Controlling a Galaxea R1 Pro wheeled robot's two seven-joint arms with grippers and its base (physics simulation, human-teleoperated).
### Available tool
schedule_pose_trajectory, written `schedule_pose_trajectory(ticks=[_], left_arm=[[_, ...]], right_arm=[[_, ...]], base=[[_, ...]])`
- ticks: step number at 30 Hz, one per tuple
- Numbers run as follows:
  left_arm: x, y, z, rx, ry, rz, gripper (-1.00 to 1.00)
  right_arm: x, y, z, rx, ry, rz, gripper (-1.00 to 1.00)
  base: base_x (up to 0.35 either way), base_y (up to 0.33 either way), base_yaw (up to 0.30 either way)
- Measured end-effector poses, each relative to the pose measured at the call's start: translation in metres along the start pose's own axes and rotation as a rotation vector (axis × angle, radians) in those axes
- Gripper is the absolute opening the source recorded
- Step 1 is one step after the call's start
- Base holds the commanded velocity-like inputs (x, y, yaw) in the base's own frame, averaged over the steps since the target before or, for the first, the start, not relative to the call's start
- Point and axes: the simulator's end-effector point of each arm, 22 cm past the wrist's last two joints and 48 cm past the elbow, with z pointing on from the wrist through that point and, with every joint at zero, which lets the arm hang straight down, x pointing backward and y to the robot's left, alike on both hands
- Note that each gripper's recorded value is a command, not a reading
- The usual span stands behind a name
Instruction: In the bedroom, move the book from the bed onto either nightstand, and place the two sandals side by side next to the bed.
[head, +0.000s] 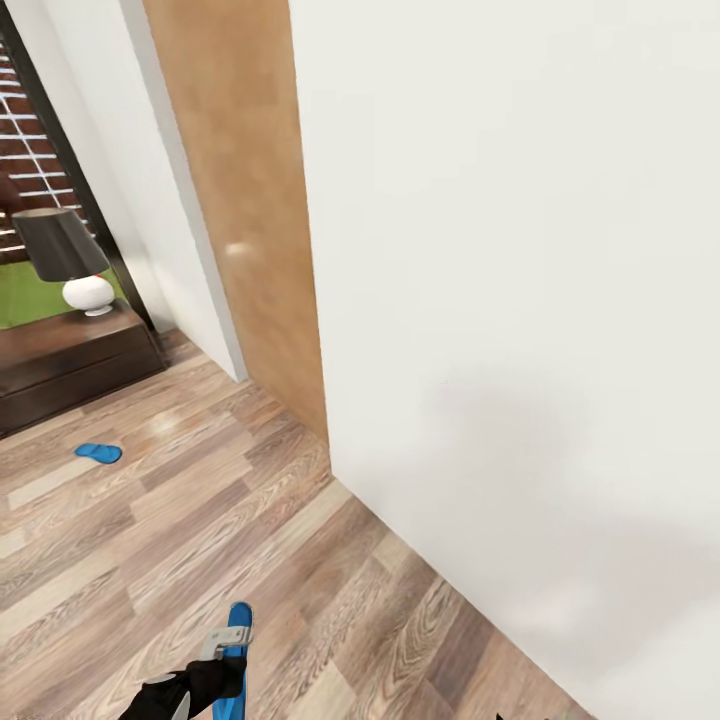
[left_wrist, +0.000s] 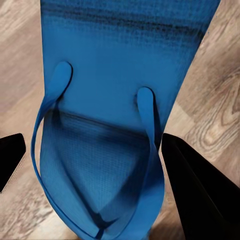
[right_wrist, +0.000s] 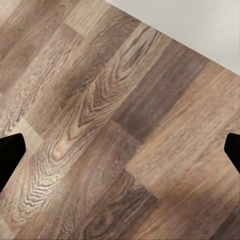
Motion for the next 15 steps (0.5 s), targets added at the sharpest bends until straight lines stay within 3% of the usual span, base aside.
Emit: schedule_pose_trajectory(ticks=[15], left_arm=[[0.0043, 0.0007, 0.002, -0.001, 0.009, -0.002, -1.0]], right_arm=[[0.0043, -0.0008, 0.0001, 0.002, 0.01, 0.001, 1.0]], base=[[0.131, 0.0, 0.269]])
